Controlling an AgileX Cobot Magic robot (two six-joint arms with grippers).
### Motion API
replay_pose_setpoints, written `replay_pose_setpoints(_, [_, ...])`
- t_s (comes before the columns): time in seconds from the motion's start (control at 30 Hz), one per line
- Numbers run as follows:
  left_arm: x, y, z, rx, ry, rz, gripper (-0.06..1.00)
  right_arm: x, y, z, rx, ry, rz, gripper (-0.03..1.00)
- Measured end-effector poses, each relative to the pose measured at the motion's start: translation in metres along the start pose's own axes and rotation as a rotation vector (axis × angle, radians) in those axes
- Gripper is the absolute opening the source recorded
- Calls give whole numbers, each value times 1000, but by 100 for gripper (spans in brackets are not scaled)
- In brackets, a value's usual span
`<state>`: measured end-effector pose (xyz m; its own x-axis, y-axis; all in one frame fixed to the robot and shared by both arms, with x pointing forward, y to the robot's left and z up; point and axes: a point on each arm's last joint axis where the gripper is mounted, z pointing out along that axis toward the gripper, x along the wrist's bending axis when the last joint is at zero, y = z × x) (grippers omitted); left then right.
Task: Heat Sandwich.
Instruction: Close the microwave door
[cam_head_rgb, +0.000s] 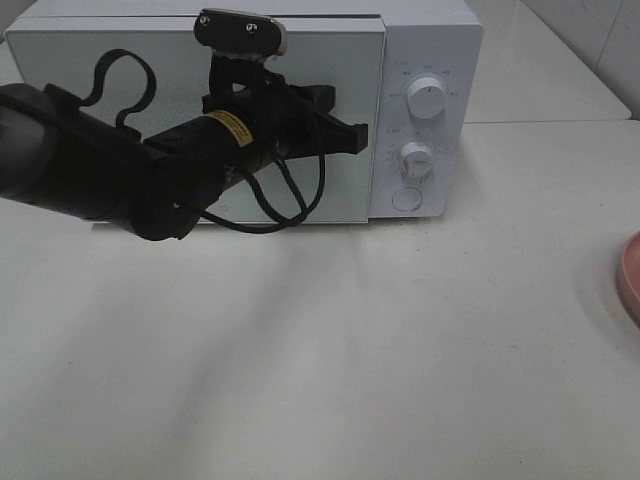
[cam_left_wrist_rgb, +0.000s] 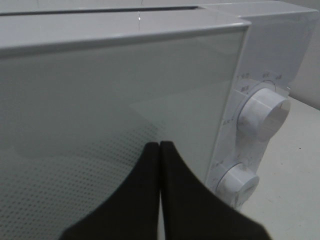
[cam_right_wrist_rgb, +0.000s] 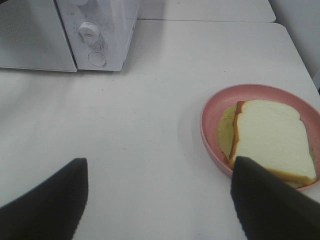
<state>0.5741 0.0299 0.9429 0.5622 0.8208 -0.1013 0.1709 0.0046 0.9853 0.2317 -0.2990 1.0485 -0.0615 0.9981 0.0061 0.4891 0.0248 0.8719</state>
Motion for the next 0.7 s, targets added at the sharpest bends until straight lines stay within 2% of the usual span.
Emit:
replay_pose_setpoints(0.3, [-6,-3,19,21,-7,11,0,0,0,0,0,0,0,76])
replay_pose_setpoints(0.7, [-7,-5,20,31,-13,27,0,0,0,0,0,0,0,76])
